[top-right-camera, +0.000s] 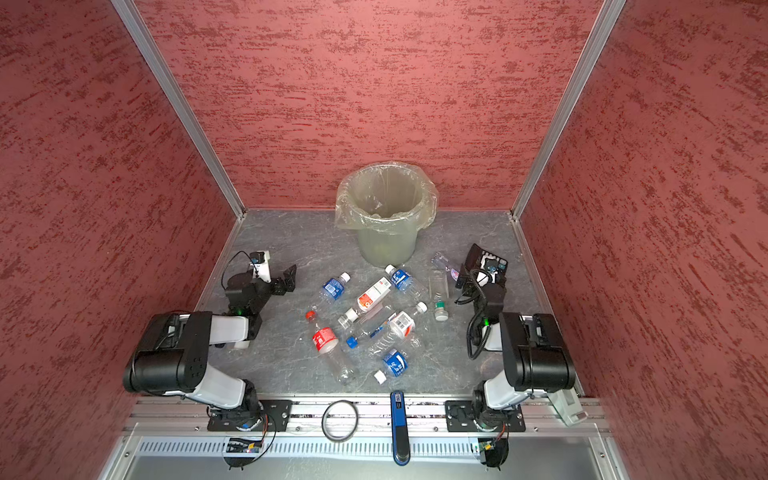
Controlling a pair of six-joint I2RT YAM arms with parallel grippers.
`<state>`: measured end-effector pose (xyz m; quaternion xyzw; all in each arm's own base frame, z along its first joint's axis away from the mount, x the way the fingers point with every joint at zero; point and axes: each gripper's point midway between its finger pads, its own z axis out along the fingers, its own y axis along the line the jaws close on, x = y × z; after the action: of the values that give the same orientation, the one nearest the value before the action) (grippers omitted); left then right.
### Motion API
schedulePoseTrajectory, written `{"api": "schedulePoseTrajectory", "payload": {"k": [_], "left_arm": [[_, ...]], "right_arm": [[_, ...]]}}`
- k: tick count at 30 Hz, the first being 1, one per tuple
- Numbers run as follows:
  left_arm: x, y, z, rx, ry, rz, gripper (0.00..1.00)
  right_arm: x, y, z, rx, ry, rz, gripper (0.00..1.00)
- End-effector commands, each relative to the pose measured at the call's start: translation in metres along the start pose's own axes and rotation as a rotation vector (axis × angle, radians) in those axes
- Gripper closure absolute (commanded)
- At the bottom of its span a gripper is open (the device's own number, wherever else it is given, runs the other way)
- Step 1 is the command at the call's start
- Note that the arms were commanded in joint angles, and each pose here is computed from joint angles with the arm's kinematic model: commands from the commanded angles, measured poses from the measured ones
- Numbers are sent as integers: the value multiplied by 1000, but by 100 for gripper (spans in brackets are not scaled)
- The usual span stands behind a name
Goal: Throw the plastic bottles in the bin
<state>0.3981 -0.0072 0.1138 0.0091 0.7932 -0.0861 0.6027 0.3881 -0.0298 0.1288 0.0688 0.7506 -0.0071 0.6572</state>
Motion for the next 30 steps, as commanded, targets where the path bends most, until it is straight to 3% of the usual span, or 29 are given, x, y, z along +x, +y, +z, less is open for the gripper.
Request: {"api": "schedulePoseTrajectory", "payload": {"k": [1,30], "left_arm": [[-1,0,1,-4,-8,10,1],[-1,2,0,-6,-8,1,1]], "right_arm": [[-5,0,1,9,-20,-3,1],[-5,-2,1,6,-20,6,1]]}}
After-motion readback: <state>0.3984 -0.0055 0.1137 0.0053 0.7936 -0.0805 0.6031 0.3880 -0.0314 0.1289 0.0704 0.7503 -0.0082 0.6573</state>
